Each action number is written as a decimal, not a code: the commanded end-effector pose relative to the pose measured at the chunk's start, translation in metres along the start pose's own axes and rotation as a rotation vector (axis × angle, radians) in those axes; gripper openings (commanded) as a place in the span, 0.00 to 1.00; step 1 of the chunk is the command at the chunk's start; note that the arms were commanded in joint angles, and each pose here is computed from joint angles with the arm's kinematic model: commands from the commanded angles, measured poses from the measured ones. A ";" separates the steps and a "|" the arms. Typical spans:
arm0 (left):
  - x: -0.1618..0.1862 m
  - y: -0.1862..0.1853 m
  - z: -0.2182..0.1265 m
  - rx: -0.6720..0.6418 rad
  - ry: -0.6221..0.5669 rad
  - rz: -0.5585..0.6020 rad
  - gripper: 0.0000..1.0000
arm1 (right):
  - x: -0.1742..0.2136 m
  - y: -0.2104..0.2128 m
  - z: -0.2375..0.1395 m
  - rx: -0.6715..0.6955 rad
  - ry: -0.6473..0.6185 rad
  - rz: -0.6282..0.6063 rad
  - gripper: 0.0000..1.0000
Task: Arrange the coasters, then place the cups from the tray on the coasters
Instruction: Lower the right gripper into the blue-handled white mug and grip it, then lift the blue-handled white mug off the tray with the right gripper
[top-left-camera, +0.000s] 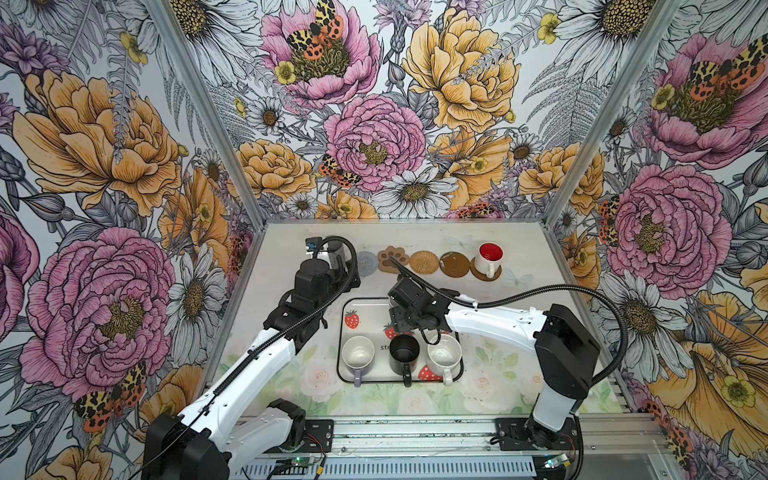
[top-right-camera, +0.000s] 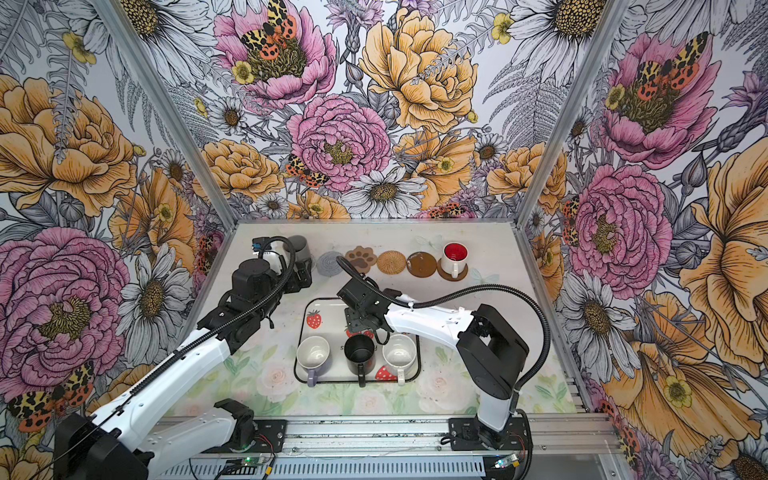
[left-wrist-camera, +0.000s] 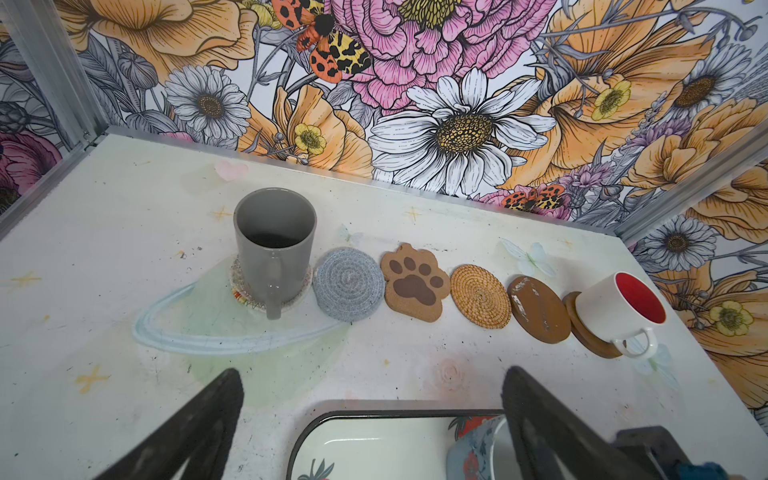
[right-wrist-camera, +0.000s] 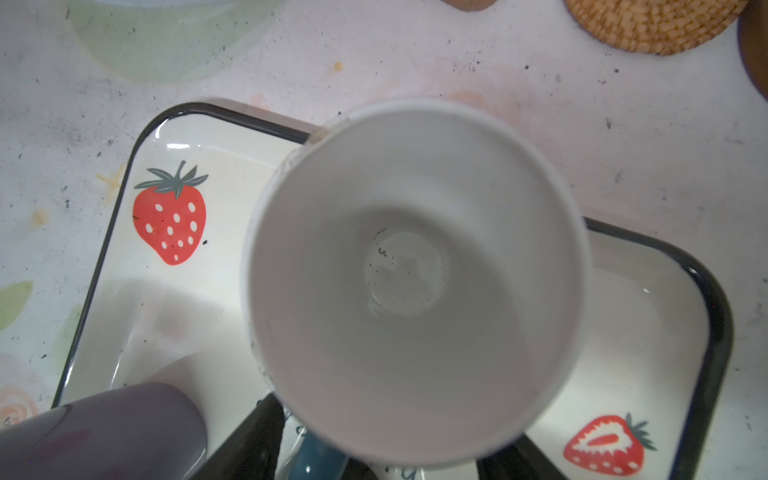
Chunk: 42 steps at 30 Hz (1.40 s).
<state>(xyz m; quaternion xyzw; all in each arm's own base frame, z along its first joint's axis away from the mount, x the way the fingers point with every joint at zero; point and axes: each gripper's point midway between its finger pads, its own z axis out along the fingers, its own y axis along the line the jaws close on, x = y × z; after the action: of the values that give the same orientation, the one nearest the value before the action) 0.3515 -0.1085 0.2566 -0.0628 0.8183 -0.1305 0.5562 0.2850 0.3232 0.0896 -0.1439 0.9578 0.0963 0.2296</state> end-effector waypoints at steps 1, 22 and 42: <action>-0.002 0.001 -0.002 0.015 -0.012 -0.007 0.98 | -0.008 0.005 0.003 0.001 -0.012 0.014 0.71; -0.002 0.006 0.001 0.002 -0.011 -0.018 0.99 | -0.014 -0.014 0.010 0.052 -0.020 0.020 0.51; 0.000 0.009 0.006 -0.009 -0.005 -0.015 0.99 | -0.018 -0.016 0.014 0.052 -0.015 0.007 0.29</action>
<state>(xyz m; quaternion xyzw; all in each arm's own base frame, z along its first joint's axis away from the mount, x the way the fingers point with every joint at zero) 0.3549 -0.0999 0.2508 -0.0729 0.8215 -0.1235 0.5519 0.2994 0.3127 0.0790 -0.1356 0.9616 0.0754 0.2263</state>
